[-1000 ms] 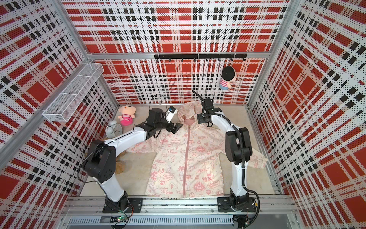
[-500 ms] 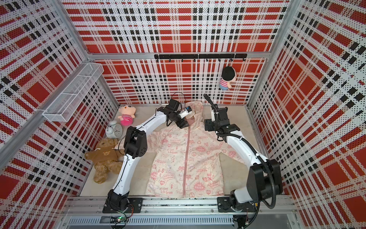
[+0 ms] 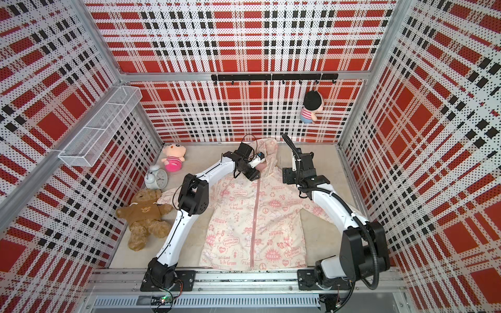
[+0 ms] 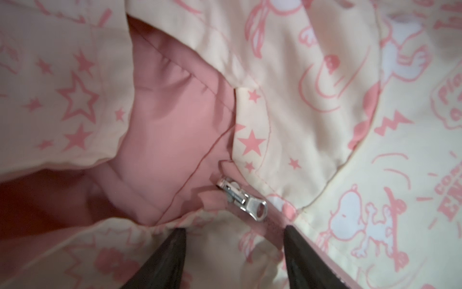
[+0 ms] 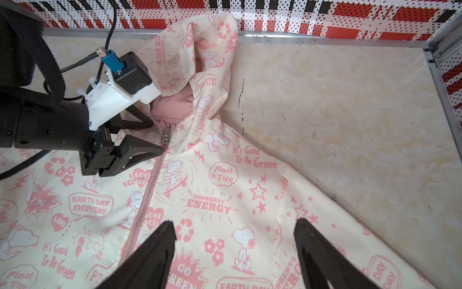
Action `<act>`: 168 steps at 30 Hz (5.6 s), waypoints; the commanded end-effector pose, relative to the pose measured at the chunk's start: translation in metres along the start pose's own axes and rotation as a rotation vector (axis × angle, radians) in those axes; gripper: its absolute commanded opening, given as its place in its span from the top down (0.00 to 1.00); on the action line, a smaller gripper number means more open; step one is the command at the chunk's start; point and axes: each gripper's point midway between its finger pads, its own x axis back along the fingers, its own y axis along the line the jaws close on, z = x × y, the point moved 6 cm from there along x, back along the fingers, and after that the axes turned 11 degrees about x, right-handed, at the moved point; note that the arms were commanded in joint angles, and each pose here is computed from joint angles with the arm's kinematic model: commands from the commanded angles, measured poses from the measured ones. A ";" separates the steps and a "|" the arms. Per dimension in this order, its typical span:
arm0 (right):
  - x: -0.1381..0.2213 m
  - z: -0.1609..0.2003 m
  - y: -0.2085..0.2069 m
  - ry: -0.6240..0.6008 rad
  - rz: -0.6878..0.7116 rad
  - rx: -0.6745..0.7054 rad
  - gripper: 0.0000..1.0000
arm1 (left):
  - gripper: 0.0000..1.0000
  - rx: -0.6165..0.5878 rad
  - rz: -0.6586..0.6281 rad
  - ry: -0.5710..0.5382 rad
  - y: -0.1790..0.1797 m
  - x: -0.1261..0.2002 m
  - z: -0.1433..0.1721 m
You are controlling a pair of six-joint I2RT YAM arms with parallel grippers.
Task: Unzip the jacket
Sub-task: Pick up the jacket from the center of the board.
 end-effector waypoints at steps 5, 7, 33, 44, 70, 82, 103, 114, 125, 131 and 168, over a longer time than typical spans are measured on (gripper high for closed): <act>-0.002 0.000 0.002 -0.018 -0.026 -0.012 0.21 | 0.26 -0.105 0.061 -0.109 0.019 0.033 -0.010; -0.003 0.002 0.003 -0.013 -0.031 -0.012 0.21 | 0.20 -0.146 0.047 -0.113 0.021 0.036 -0.011; -0.009 0.033 0.011 0.091 -0.068 -0.011 0.23 | 0.25 -0.595 0.134 -0.154 0.028 0.021 -0.018; 0.001 0.034 0.012 0.088 -0.063 -0.006 0.23 | 0.36 -0.629 0.181 -0.016 0.014 -0.011 0.016; -0.003 0.050 0.039 0.137 -0.101 0.025 0.24 | 0.66 -0.621 0.182 0.001 0.001 -0.034 0.019; -0.003 0.034 0.041 0.047 -0.118 -0.017 0.26 | 1.00 -0.559 0.081 -0.193 0.002 0.030 -0.018; 0.005 -0.057 0.032 -0.717 -0.512 0.698 0.16 | 1.00 -0.803 -0.082 -0.588 -0.049 0.164 -0.009; -0.025 -0.063 0.059 -0.676 -0.781 0.893 0.09 | 1.00 -0.924 -0.068 -0.679 -0.075 0.190 0.014; -0.055 -0.041 0.097 -0.503 -0.914 1.002 0.15 | 1.00 -0.952 -0.040 -0.677 -0.092 0.189 0.025; -0.053 -0.034 0.100 -0.469 -0.996 1.031 0.18 | 1.00 -0.965 -0.055 -0.653 -0.097 0.188 0.032; -0.052 -0.012 0.119 -0.310 -0.902 1.119 1.00 | 0.02 -0.499 -0.136 -1.283 -0.058 0.287 0.062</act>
